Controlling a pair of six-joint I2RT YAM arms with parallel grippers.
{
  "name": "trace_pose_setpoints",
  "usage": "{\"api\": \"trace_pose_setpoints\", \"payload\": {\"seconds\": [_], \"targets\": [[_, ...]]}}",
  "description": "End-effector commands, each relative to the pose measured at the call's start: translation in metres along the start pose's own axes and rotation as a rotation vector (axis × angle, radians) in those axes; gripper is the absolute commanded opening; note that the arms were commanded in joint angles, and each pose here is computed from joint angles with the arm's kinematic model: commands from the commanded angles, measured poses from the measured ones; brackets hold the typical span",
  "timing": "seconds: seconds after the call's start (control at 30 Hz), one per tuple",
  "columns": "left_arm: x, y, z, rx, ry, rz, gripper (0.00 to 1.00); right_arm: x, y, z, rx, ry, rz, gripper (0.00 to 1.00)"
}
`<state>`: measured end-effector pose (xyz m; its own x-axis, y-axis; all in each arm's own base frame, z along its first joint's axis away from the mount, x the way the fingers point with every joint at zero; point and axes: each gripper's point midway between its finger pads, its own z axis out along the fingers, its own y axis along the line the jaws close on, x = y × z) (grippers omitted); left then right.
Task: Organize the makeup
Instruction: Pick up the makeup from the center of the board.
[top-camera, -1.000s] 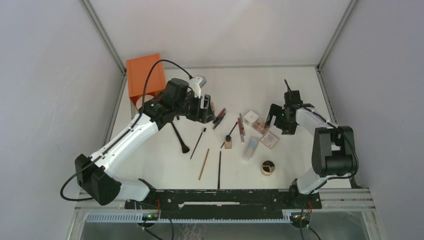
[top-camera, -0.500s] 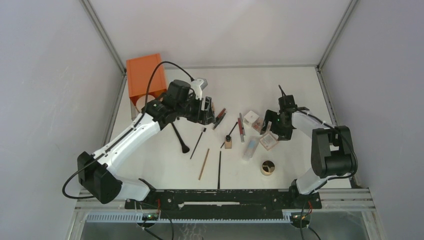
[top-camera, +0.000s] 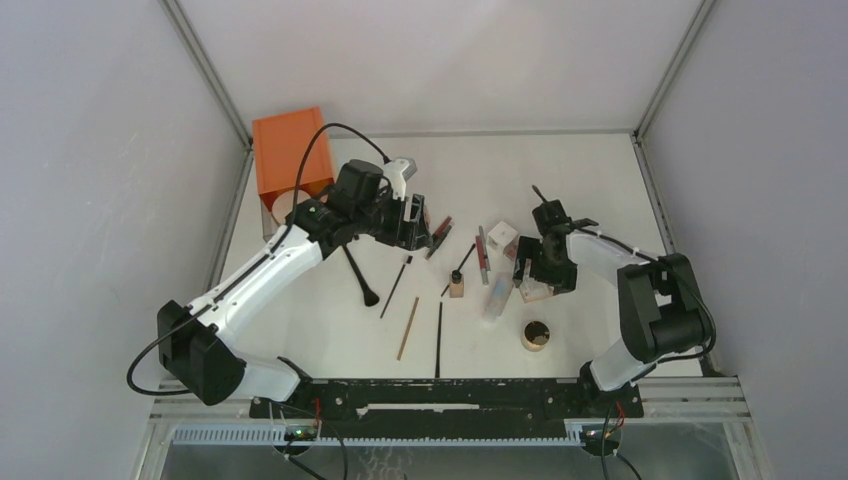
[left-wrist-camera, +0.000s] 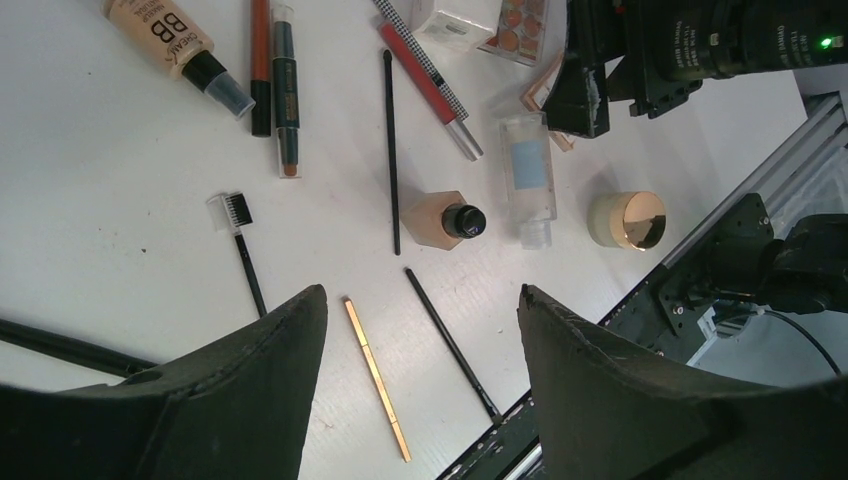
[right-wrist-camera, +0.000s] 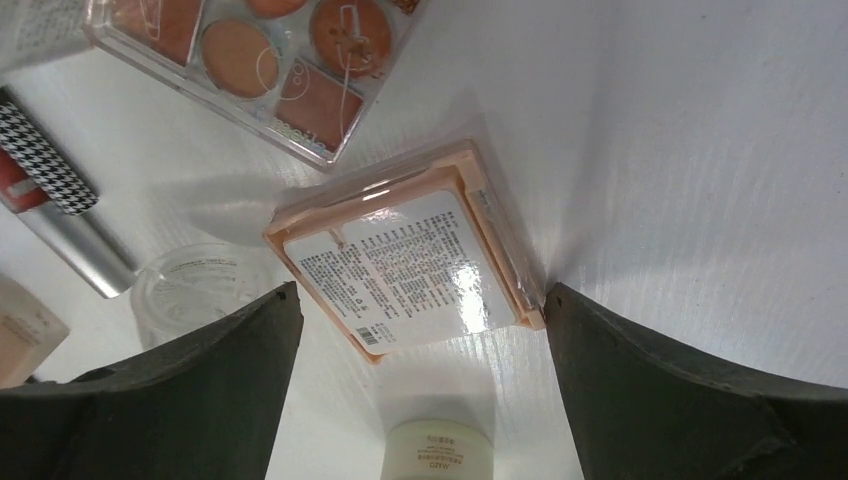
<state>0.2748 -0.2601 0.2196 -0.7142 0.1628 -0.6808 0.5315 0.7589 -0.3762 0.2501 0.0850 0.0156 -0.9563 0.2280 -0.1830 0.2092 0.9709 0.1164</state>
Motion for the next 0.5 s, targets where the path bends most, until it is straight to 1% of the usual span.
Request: {"api": "trace_pose_setpoints", "payload": {"seconds": [0.0,0.13,0.23,0.27,0.37,0.43,0.47], "targets": [[-0.017,-0.013,-0.005,0.042,-0.045,0.025,0.74,0.014,-0.012,0.011,0.146,0.041,-0.067,0.97],[-0.015,-0.012,-0.005,0.038,-0.041,0.024,0.74,0.010,-0.009,0.015,0.193,0.021,-0.097,0.96],[-0.014,-0.011,-0.004,0.037,-0.041,0.022,0.74,0.003,-0.008,0.017,0.202,-0.002,-0.108,0.92],[-0.014,-0.012,-0.005,0.037,-0.042,0.022,0.74,0.000,-0.010,0.017,0.204,-0.008,-0.107,0.88],[-0.014,-0.011,-0.006,0.032,-0.045,0.022,0.74,-0.006,-0.011,0.013,0.173,-0.022,-0.088,0.73],[-0.013,-0.010,-0.007,0.027,-0.047,0.021,0.74,-0.011,-0.009,0.005,0.141,-0.047,-0.072,0.66],[-0.013,-0.009,-0.008,0.023,-0.048,0.022,0.74,-0.014,-0.008,0.000,0.123,-0.063,-0.064,0.65]]}}
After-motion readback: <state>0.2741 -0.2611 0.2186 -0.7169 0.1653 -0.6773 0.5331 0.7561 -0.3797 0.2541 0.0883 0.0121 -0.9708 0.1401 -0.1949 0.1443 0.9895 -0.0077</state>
